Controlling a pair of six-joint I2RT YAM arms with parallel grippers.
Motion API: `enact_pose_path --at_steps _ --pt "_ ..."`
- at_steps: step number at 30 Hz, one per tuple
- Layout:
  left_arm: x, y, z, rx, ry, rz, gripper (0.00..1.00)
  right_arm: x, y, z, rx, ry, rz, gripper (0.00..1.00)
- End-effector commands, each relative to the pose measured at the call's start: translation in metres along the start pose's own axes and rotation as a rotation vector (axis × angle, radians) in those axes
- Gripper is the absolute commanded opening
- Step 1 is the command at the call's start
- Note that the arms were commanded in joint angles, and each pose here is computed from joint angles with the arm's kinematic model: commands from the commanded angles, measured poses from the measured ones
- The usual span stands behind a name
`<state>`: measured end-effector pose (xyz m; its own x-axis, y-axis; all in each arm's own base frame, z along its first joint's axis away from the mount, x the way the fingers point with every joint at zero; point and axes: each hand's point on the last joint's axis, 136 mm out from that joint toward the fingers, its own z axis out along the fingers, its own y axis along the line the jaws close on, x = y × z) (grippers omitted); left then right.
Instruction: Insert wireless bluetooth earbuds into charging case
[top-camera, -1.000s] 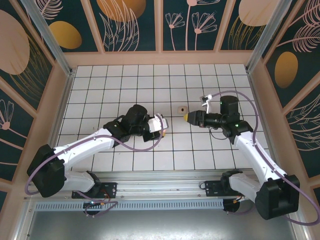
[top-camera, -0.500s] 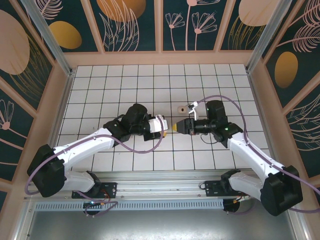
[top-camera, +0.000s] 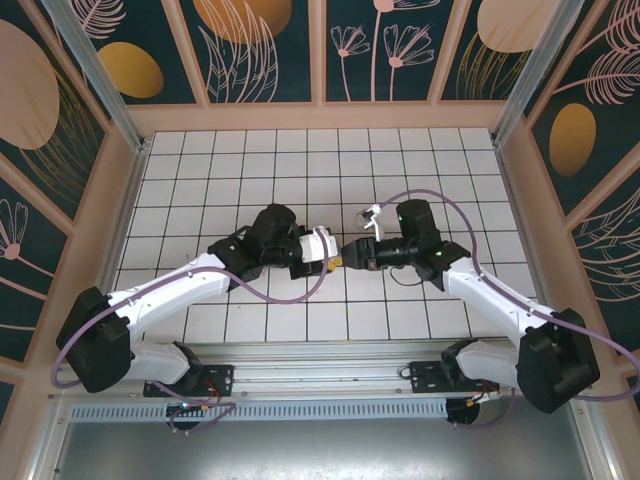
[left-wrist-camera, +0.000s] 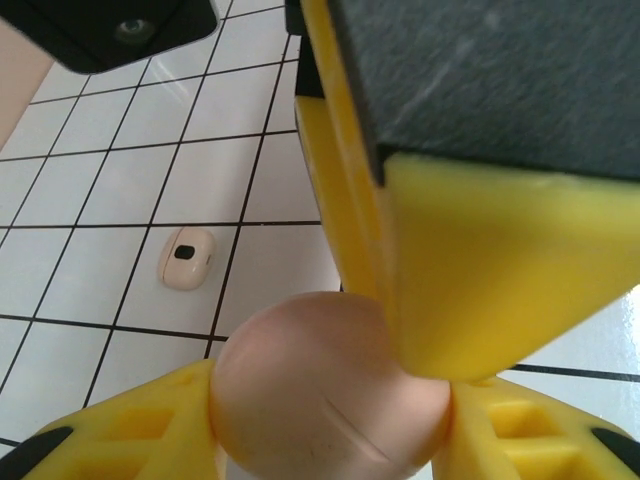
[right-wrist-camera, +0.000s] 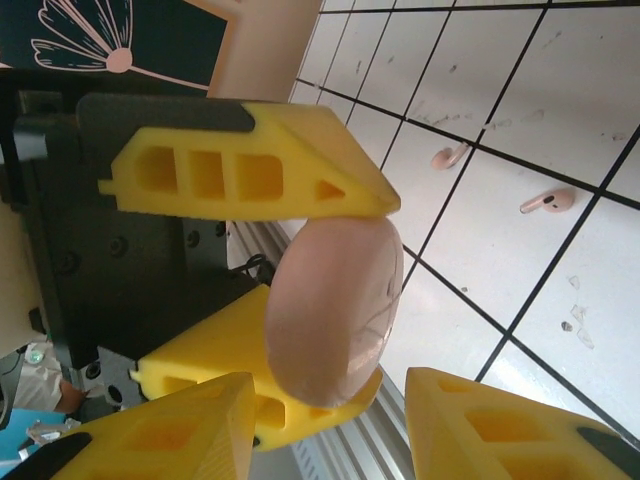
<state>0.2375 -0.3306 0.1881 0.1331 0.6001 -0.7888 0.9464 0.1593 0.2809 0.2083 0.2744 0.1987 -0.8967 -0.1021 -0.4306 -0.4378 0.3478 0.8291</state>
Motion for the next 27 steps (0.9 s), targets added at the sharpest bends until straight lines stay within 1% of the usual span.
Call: enact_pose_path --at_steps 1,5,11,15,17,18,20,23,27 --pt "-0.022 0.003 -0.004 0.006 -0.064 0.004 0.36 -0.015 0.012 0.002 -0.019 -0.032 -0.043 0.44" --pt "-0.026 0.004 -0.004 0.003 -0.076 -0.007 0.36 -0.016 0.012 0.005 -0.024 -0.031 -0.049 0.42" --pt "-0.029 0.004 -0.002 0.011 -0.089 -0.022 0.36 -0.016 0.01 0.005 -0.014 -0.03 -0.061 0.33" --pt "-0.029 0.002 -0.001 0.015 -0.088 -0.014 0.37 -0.017 0.009 0.005 -0.005 -0.035 -0.067 0.29" --pt "-0.029 0.001 -0.001 0.017 -0.086 -0.01 0.4 -0.019 0.008 0.005 0.002 -0.041 -0.076 0.25" --pt "-0.029 0.001 0.0 0.019 -0.086 -0.011 0.43 -0.02 0.008 0.004 0.007 -0.047 -0.082 0.25" --pt "-0.041 0.007 -0.003 0.006 -0.11 -0.023 0.49 -0.019 0.008 0.003 0.011 -0.049 -0.102 0.24" --pt "-0.041 0.004 -0.003 0.025 -0.109 -0.054 0.58 -0.014 0.006 -0.001 0.04 -0.051 -0.143 0.22" --pt "-0.04 -0.003 -0.006 0.055 -0.105 -0.057 0.68 -0.008 0.003 -0.012 0.095 -0.078 -0.267 0.21"
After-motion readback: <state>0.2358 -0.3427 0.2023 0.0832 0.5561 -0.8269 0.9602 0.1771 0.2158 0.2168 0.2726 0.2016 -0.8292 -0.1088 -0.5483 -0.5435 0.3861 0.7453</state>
